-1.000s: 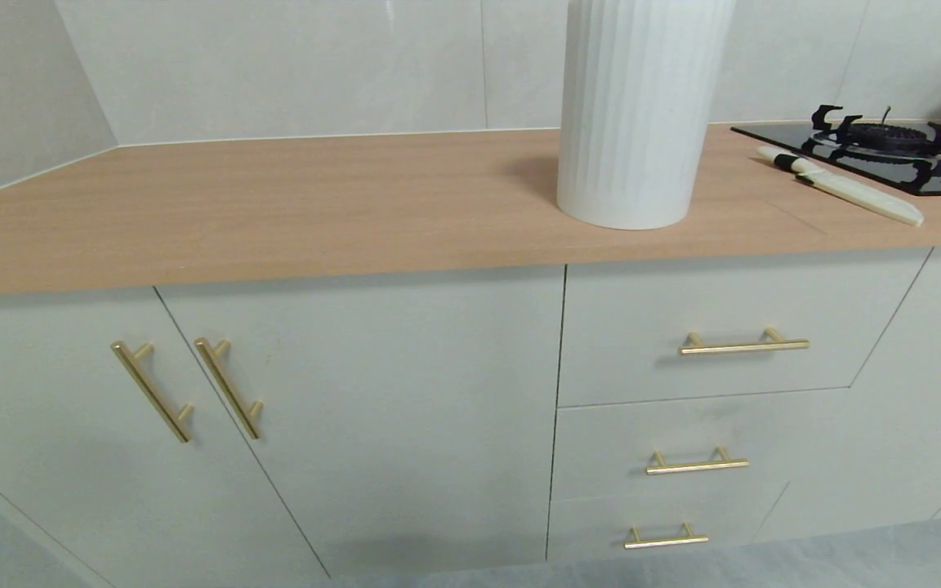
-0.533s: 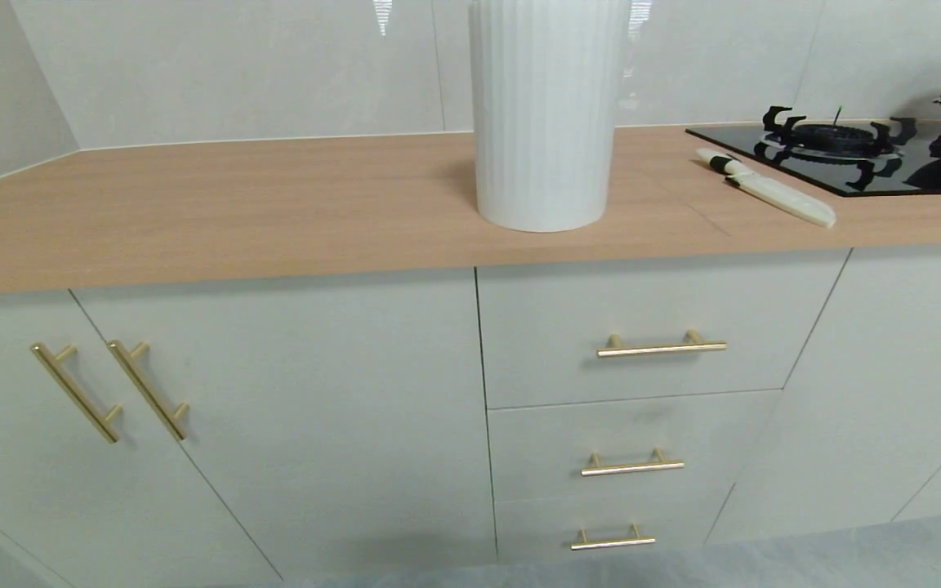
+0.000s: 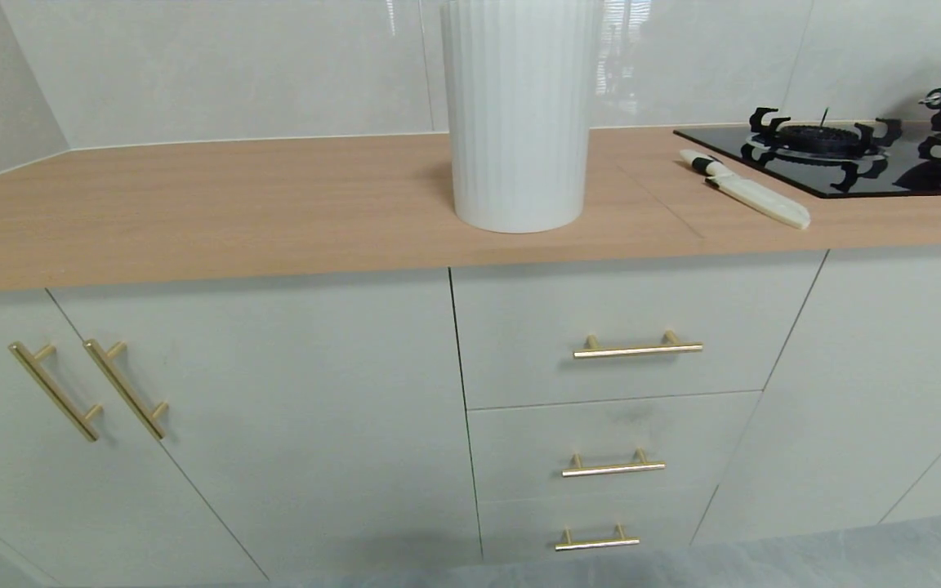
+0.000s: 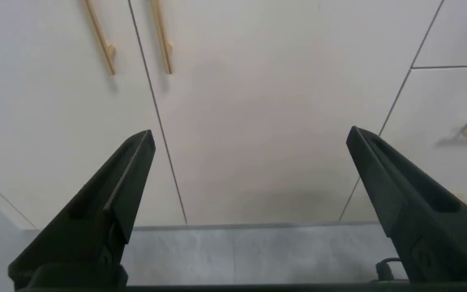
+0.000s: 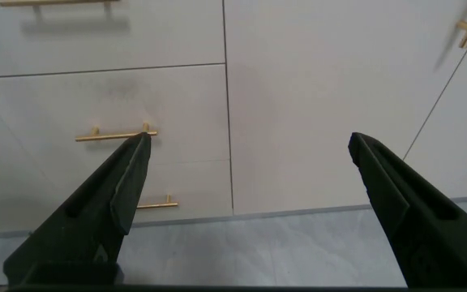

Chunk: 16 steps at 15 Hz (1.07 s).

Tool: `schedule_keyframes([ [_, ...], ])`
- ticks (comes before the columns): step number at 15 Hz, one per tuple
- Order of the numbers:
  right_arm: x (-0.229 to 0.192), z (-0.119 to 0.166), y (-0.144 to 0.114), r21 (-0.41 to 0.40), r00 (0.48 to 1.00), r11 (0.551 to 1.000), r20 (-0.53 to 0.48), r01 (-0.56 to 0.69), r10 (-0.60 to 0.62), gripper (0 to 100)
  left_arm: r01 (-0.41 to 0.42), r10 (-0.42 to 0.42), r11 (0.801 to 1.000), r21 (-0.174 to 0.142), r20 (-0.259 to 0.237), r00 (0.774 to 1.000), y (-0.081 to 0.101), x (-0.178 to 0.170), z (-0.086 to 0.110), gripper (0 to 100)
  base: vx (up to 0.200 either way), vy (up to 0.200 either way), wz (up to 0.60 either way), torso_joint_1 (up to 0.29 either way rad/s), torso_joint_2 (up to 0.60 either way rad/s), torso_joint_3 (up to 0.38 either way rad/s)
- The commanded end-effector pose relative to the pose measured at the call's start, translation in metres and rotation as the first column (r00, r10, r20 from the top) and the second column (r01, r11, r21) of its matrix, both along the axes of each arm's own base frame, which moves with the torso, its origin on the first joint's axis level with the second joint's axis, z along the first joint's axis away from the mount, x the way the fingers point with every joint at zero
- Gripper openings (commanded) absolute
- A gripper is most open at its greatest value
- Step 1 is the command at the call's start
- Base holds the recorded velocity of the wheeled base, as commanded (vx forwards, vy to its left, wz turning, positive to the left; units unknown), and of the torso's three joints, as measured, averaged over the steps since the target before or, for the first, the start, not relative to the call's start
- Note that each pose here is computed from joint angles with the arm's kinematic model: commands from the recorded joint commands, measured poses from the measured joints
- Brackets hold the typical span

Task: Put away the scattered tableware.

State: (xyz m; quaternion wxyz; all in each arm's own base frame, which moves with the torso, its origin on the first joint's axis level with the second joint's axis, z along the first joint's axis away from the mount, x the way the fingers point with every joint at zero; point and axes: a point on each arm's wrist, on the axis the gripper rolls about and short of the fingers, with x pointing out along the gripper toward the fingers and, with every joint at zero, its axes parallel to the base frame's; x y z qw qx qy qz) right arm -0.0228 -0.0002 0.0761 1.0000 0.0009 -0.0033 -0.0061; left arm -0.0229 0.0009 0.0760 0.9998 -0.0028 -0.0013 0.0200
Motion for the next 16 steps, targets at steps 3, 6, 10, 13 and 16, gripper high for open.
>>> schedule_keyframes([
  [3, 0.0001, 0.0002, 0.0000, 0.001, 1.000, 1.000, 0.000, 0.000, 0.000, 100, -0.001, 0.001, 1.000, -0.001, -0.001, 1.000, 0.0000, 0.0001, 0.0001, 100, 0.000, 0.000, 0.20, 0.001, 0.00, 0.002],
  [6, 0.0001, 0.0002, 0.0000, 0.001, 1.000, 1.000, 0.000, 0.000, 0.000, 100, -0.001, 0.001, 1.000, -0.001, -0.001, 1.000, 0.0000, 0.0001, 0.0001, 100, 0.000, 0.000, 0.00, 0.000, 0.00, 0.000],
  [10, 0.0000, 0.0002, 0.0000, 0.001, 1.000, 1.000, 0.001, 0.000, 0.000, 100, -0.001, 0.001, 1.000, -0.001, -0.001, 1.000, 0.0000, 0.0001, 0.0001, 100, 0.000, 0.000, 0.00, 0.000, 0.00, 0.000],
  [13, 0.0000, 0.0002, 0.0000, 0.001, 1.000, 1.000, 0.001, 0.000, 0.000, 100, -0.001, 0.001, 1.000, -0.001, -0.001, 1.000, 0.0000, 0.0001, 0.0001, 100, 0.000, 0.000, 0.00, 0.000, 0.00, 0.000],
  [16, 0.0001, 0.0002, 0.0000, 0.001, 1.000, 1.000, 0.000, 0.000, 0.000, 100, -0.001, 0.001, 1.000, -0.001, -0.001, 1.000, 0.0000, 0.0001, 0.0001, 100, 0.000, 0.000, 0.00, 0.000, 0.00, 0.000],
])
